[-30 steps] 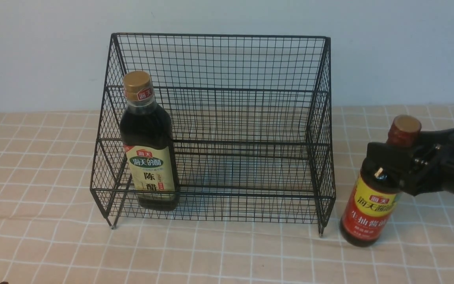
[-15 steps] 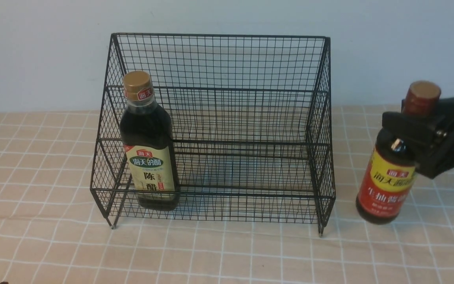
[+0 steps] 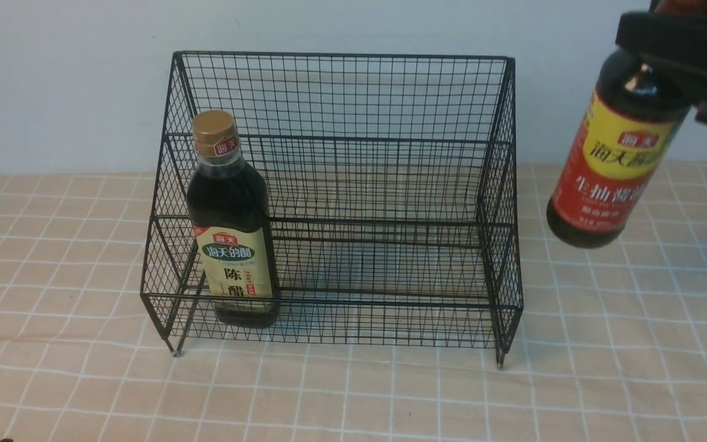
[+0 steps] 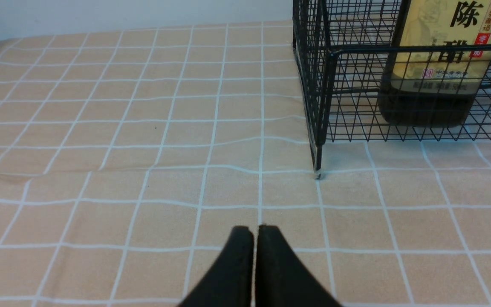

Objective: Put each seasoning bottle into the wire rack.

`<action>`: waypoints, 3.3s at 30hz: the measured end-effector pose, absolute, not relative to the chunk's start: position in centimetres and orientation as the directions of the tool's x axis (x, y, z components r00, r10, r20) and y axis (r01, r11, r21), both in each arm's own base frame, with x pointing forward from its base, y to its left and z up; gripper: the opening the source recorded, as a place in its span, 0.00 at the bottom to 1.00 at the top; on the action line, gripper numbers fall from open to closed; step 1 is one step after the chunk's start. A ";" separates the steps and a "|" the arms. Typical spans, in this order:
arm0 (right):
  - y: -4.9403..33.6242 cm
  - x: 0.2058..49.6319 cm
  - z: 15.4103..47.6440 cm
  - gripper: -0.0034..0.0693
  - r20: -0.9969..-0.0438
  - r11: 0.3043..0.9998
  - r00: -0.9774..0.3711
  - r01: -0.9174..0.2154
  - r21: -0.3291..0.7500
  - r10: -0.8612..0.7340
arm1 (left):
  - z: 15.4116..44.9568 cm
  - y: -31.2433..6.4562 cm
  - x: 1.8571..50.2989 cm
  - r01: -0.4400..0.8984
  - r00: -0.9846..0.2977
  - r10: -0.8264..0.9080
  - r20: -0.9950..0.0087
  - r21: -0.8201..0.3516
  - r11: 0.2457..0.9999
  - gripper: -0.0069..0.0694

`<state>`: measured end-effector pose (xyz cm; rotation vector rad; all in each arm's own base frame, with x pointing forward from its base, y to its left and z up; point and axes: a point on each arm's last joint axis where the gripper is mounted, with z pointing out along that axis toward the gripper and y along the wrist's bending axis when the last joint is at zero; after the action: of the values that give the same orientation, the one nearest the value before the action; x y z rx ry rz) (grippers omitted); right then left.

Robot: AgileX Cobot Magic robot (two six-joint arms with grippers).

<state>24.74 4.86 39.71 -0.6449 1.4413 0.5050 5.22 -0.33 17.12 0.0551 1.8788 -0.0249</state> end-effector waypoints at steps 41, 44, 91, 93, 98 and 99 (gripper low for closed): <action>13.9 36.1 35.1 0.42 -0.996 0.664 -0.087 -0.746 0.051 -0.022 | 17.1 -0.3 5.2 0.051 -0.303 0.026 -0.953 0.011 0.999 0.08; 13.9 36.0 34.9 0.42 -0.995 0.653 -0.076 -0.757 0.015 -0.065 | 17.1 -0.3 5.2 0.051 -0.303 0.026 -0.953 0.011 0.999 0.08; 12.2 30.1 41.0 0.60 -0.986 0.647 -0.155 -0.758 0.077 -0.065 | 17.1 -0.3 5.2 0.051 -0.303 0.026 -0.953 0.011 0.999 0.08; 11.9 29.5 41.7 0.58 -0.987 0.651 -0.154 -0.754 0.089 -0.044 | 17.1 -0.3 5.2 0.051 -0.303 0.026 -0.953 0.011 0.999 0.08; 10.0 26.3 44.7 0.32 -0.990 0.630 -0.140 -0.767 0.123 0.023 | 17.1 -0.3 5.2 0.051 -0.303 0.026 -0.953 0.011 0.999 0.08; 9.5 25.6 45.2 0.27 -0.992 0.624 -0.121 -0.774 0.105 0.017 | 17.1 -0.3 5.2 0.051 -0.303 0.026 -0.953 0.011 0.999 0.08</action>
<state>25.64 9.55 45.20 -0.6524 1.5584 0.7638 5.22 -0.33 17.12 0.0551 1.8788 -0.0249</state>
